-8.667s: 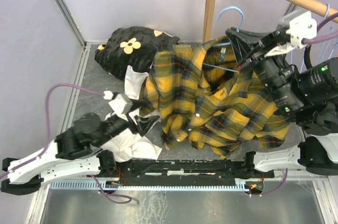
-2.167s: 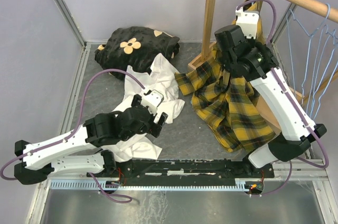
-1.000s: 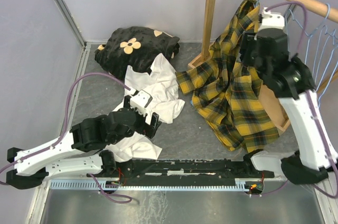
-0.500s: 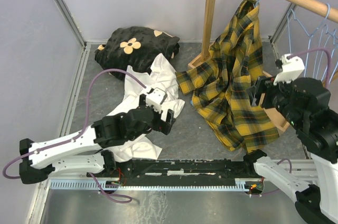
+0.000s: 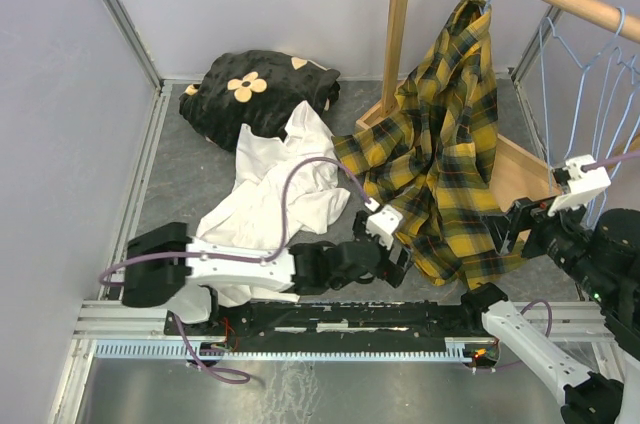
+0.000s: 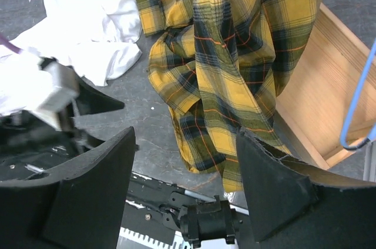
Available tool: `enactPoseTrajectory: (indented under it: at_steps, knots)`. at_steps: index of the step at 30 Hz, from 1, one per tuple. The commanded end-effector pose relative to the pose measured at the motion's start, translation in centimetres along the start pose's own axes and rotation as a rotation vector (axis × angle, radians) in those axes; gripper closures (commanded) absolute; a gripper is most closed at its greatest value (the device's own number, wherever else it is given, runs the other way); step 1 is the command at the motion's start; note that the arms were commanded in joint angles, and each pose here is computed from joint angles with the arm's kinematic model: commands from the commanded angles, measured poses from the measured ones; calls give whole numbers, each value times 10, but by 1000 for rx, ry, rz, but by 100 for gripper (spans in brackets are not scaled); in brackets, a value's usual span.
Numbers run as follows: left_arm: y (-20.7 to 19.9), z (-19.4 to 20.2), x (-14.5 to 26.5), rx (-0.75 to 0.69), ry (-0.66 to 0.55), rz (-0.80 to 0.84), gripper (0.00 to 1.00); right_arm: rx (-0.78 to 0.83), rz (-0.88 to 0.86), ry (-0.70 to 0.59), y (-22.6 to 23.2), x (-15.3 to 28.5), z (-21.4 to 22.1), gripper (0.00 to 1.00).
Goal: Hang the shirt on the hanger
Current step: Adjust the shirt on the hanger.
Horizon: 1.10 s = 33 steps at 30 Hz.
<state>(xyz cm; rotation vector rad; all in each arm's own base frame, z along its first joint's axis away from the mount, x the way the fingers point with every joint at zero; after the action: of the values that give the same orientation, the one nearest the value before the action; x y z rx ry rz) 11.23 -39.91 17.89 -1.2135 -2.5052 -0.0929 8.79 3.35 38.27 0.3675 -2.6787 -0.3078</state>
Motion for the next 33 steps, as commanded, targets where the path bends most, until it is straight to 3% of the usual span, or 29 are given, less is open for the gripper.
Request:
enactPoseTrajectory:
  at_steps: [1, 6, 12, 23, 27, 32, 33]
  knots:
    - [-22, -6, -29, 152, -64, -4, 1, 0, 26, -17, -7, 17, 1, 23]
    - [-45, 30, -60, 187, 7, -30, 1, 4, 67, -18, -16, 21, 9, 21]
    - [-64, 43, -98, 204, 48, -56, 1, -1, 79, -9, -18, 20, 14, 20]
    - [-46, 95, -126, 115, 251, -315, 1, 8, 102, 12, -23, 17, 20, 20]
    - [-43, 113, -122, 117, 310, -324, 16, 14, 108, 18, -24, 14, 21, 20]
    - [-32, 129, -112, 97, 366, -342, 55, 16, 114, 20, -24, 10, 22, 20]
    - [-26, 131, -107, 98, 375, -357, 68, 15, 116, 21, -24, 9, 22, 20]
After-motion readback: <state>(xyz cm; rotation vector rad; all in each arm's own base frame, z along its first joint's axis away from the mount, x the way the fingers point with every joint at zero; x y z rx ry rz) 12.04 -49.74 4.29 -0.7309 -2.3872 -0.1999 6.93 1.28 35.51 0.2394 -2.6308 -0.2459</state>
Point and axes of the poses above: each gripper's point midway between its finger pads, its own x axis back along the fingers, its own y axis along the line the jaws close on, z = x × y, the point moved 3 cm from there along x, back along the fingers, and after that the axes turned 9 degrees about -x, right-handed, at the moved point
